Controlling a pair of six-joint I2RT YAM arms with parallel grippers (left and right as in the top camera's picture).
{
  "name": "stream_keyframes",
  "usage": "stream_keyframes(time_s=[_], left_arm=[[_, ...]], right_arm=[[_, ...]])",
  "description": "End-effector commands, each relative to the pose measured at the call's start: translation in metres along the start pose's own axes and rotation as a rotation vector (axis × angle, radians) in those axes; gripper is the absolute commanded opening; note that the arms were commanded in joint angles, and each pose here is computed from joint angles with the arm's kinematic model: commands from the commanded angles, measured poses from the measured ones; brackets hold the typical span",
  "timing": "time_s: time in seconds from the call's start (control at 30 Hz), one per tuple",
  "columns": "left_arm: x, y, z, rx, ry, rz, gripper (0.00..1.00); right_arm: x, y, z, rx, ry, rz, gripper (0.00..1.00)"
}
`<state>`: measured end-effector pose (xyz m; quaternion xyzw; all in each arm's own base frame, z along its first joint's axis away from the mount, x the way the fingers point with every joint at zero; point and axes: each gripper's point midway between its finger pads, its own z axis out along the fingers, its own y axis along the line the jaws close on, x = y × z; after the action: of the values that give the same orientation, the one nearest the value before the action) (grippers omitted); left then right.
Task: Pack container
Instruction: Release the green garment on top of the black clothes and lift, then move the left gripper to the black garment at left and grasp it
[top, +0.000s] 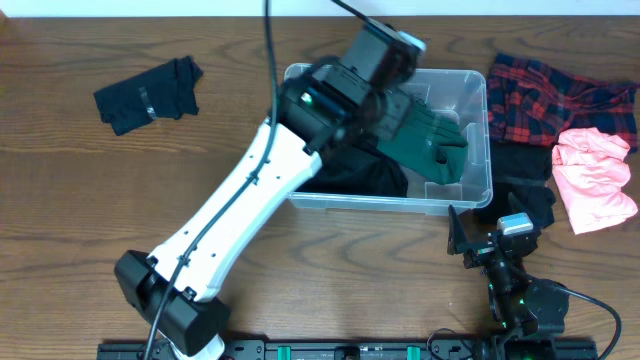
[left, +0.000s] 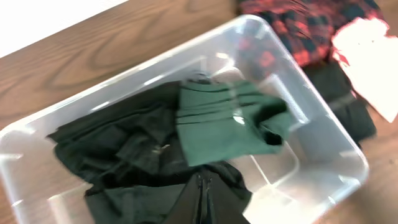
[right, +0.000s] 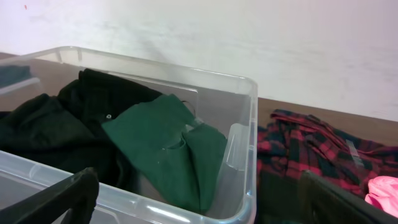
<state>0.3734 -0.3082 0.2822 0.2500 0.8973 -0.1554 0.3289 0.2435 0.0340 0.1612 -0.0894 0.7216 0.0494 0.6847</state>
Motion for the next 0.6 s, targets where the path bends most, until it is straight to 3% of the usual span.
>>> stream_keyframes(time_s=[0.0,0.13,0.23,0.57], left_arm=[[-0.003,0.013,0.009,-0.016,0.006,-0.077,0.06],[0.008,0.025,0.04,-0.043,0.061,-0.079,0.06],[0.017,0.058,0.056,-0.164,0.094,-0.087,0.06],[0.013,0.17,0.018,-0.32,0.052,-0.259,0.06]], right_arm=[[0.0,-0.002,0.0,0.01,-0.001,-0.006,0.99],[0.0,-0.002,0.0,0.01,-0.001,-0.006,0.99],[0.0,-0.002,0.0,0.01,-0.001,-0.006,0.99],[0.0,-0.002,0.0,0.01,-0.001,-0.006,0.99]])
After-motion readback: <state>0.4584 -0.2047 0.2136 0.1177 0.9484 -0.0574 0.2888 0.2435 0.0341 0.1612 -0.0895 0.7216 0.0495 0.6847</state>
